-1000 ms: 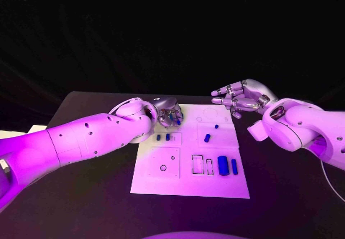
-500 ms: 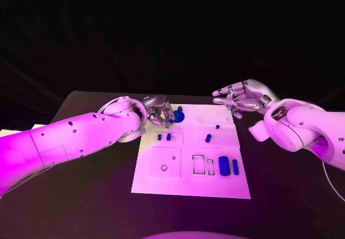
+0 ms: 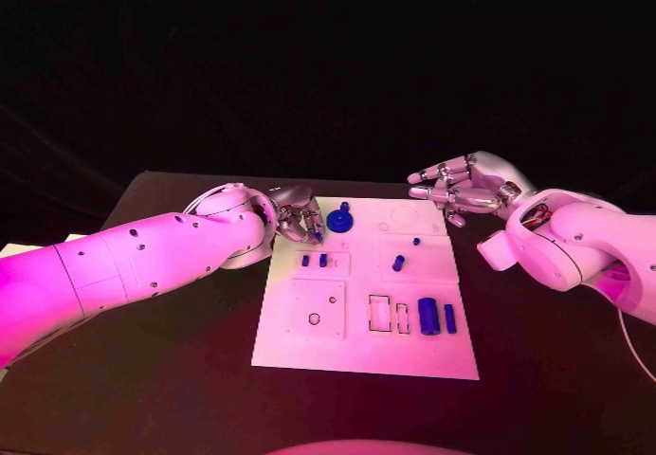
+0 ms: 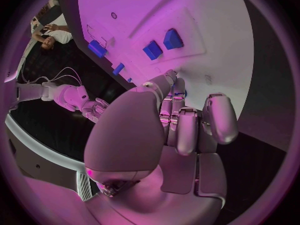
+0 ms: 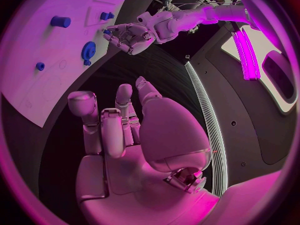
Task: Assemble the parts on the task board
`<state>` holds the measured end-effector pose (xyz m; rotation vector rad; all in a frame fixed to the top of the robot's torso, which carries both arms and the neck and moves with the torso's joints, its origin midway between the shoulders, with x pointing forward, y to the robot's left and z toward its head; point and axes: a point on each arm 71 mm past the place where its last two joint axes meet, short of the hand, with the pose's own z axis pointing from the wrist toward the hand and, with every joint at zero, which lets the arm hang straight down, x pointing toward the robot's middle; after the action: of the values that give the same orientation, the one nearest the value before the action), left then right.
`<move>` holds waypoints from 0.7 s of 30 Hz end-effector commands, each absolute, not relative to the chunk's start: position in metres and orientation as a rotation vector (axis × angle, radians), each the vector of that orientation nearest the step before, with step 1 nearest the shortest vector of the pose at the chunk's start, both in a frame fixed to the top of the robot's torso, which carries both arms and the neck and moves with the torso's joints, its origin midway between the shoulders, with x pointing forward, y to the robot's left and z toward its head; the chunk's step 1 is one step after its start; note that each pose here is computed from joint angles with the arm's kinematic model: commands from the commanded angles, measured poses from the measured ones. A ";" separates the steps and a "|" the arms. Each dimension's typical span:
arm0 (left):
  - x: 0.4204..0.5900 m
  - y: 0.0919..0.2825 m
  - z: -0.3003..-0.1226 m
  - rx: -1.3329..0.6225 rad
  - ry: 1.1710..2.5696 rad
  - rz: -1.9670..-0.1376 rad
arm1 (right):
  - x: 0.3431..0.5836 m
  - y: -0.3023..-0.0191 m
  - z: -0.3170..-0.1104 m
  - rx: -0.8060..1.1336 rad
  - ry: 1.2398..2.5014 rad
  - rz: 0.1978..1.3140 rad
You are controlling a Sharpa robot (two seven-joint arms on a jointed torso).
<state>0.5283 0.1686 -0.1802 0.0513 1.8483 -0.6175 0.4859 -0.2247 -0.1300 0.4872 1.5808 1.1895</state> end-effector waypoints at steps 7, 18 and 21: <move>0.530 0.168 -0.185 0.080 1.892 -0.572 | 0.485 -0.223 -0.130 0.466 1.588 1.200; 0.530 0.164 -0.187 0.080 1.906 -0.592 | 0.485 -0.223 -0.131 0.468 1.593 1.198; 0.529 0.163 -0.187 0.080 1.904 -0.597 | 0.485 -0.223 -0.131 0.468 1.594 1.198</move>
<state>0.5313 0.1666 -0.1840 0.0662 1.8777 -0.5870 0.4860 -0.2244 -0.1304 0.4866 1.5825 1.1889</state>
